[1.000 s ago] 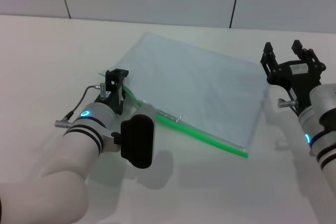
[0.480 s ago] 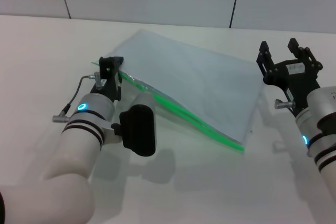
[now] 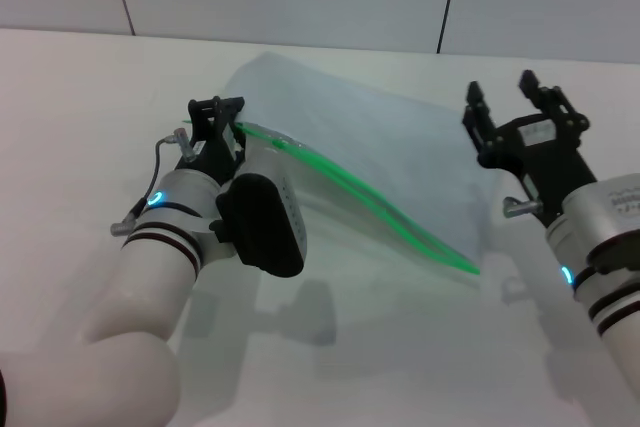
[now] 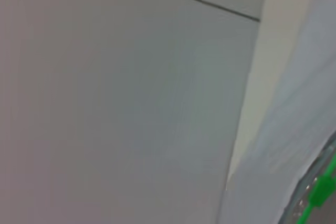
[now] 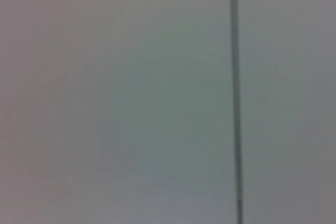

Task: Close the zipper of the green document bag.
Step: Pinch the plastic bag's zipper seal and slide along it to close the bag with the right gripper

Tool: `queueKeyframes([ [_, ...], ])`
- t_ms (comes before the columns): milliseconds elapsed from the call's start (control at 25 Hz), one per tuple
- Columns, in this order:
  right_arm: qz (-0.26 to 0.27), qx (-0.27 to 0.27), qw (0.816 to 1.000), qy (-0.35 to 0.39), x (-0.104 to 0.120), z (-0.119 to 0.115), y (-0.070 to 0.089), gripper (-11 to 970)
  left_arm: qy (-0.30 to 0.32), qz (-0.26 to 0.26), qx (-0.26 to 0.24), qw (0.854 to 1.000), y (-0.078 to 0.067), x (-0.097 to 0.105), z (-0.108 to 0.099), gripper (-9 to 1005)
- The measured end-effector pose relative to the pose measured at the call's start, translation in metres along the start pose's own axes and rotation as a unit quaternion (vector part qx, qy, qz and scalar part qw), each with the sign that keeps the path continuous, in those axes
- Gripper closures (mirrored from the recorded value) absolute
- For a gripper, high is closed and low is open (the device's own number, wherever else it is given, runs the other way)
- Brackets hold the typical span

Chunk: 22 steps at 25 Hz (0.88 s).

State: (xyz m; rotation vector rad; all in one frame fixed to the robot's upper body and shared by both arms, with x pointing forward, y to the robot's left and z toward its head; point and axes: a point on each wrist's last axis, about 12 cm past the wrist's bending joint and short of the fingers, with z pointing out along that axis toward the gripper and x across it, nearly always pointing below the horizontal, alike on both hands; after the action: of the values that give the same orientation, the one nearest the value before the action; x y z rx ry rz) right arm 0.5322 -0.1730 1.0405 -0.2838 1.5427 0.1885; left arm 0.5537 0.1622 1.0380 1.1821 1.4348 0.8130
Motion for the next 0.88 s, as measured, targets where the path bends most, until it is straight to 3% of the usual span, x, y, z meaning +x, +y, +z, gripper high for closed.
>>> queueKeyframes([
  [600,-0.053,-0.144,0.988,0.023,0.005,-0.011,0.037,346,-0.01,-0.014,-0.006,1.0,0.001,-0.001,-0.001,943],
  [880,-0.062,-0.168,0.984,0.023,0.003,-0.011,0.042,354,-0.027,0.0,-0.008,1.0,0.001,-0.004,-0.002,942],
])
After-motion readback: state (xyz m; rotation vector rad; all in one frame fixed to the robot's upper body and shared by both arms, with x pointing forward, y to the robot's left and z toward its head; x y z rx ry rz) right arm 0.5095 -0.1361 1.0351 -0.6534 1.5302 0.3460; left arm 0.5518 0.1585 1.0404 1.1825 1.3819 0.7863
